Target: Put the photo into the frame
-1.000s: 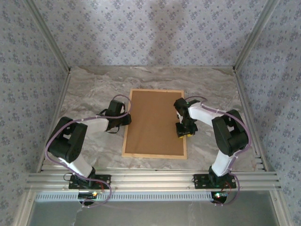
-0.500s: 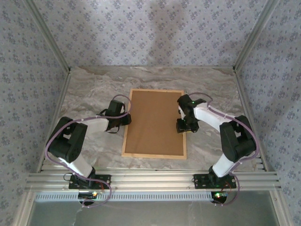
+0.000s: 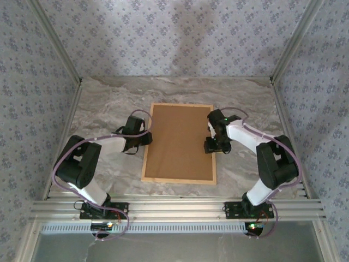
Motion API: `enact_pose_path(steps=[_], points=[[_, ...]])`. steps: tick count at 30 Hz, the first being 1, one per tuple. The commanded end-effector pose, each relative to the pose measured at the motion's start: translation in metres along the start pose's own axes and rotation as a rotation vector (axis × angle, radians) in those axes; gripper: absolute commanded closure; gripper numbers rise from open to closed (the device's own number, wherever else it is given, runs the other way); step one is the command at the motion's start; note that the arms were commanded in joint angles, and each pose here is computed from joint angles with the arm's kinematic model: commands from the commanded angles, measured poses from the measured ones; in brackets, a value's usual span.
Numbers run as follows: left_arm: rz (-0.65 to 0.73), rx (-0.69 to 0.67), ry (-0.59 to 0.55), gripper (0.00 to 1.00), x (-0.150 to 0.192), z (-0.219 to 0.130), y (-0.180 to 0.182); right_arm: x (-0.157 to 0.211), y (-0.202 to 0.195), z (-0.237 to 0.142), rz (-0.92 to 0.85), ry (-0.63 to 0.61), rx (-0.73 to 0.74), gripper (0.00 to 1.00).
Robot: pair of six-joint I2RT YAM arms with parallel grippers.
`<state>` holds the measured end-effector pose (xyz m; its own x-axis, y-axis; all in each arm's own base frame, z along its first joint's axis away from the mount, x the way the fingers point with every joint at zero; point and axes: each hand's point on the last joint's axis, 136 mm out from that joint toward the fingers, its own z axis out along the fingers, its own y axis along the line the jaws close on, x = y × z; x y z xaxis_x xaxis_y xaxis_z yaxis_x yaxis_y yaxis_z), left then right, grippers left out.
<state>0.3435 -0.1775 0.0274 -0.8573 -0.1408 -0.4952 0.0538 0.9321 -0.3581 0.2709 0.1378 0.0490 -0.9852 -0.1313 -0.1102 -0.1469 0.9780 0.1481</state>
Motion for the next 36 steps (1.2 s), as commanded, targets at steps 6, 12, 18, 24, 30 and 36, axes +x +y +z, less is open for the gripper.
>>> enact_pose_path(steps=[6,12,18,24,30,36], points=[[0.004,-0.068,0.182,0.75,0.053,0.005,0.020,-0.069,-0.011,0.005,0.149,-0.165,-0.114,0.46],[0.005,-0.071,0.183,0.75,0.052,0.006,0.020,-0.093,-0.031,0.016,0.173,-0.193,-0.091,0.53],[0.010,-0.082,0.180,0.75,0.050,0.005,0.021,-0.092,-0.034,0.032,0.174,-0.140,-0.102,0.59],[0.009,-0.091,0.183,0.75,0.049,0.005,0.022,-0.091,-0.030,0.033,0.174,-0.131,-0.142,0.57],[0.009,-0.102,0.184,0.75,0.050,0.005,0.024,-0.094,-0.026,0.014,0.196,-0.166,-0.203,0.53],[0.012,-0.104,0.183,0.74,0.050,0.005,0.024,-0.064,-0.032,0.016,0.190,-0.118,-0.143,0.54]])
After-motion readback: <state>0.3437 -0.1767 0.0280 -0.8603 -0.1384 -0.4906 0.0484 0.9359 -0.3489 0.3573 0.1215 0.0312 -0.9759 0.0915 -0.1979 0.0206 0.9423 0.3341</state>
